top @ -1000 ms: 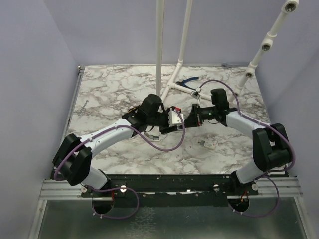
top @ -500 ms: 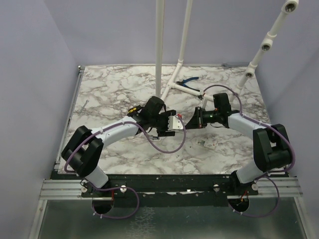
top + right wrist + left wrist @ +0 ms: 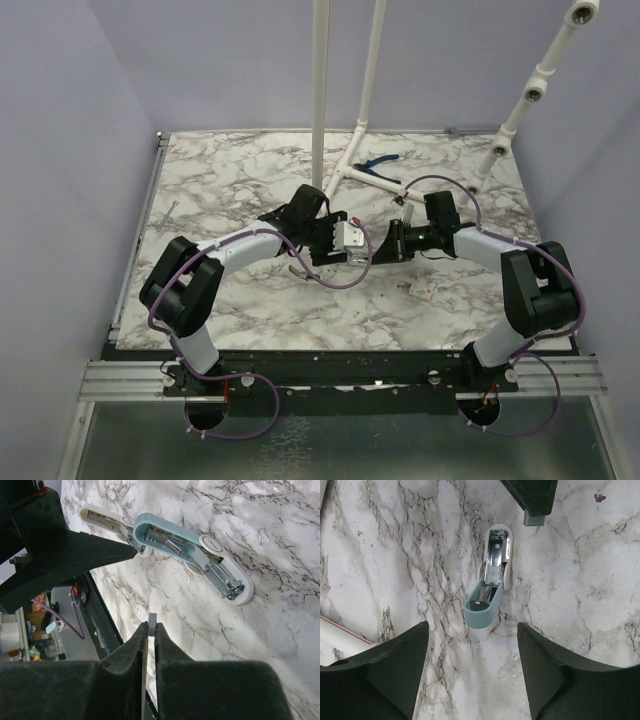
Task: Load the staples into the stapler
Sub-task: Move the stapler to the center of the board.
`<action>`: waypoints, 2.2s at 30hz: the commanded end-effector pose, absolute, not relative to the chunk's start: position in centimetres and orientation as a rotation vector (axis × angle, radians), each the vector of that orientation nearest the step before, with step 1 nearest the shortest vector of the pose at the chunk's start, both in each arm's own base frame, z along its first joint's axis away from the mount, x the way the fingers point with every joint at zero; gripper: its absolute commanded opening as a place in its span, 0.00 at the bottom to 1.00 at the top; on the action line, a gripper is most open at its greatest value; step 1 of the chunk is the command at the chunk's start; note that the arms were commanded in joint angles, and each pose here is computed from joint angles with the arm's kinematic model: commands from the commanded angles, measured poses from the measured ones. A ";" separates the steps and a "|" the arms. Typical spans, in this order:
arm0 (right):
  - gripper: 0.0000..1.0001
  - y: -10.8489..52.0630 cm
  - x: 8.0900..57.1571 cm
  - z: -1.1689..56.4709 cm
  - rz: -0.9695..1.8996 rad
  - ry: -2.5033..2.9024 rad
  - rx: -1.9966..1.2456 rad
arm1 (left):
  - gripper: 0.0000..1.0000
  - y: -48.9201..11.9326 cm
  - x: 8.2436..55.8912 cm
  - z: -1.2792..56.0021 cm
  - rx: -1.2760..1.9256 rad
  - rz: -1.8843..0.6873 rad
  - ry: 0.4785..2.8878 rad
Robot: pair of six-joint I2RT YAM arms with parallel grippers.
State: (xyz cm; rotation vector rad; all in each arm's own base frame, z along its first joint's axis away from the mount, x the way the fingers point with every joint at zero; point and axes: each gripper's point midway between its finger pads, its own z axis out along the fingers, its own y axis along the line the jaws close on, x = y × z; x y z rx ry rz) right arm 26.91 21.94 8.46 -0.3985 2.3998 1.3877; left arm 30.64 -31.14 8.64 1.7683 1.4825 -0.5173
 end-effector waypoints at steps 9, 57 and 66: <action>0.08 21.7 28.0 8.2 1.341 2.404 -0.447 | 0.68 -32.9 30.8 8.1 1.765 -0.680 1.469; 0.07 21.2 28.4 9.5 1.303 2.307 -0.671 | 0.14 -31.1 23.5 7.6 1.244 -0.552 2.018; 0.07 21.2 28.2 9.1 1.308 2.299 -0.704 | 0.40 -31.3 22.5 8.3 1.229 -0.578 1.969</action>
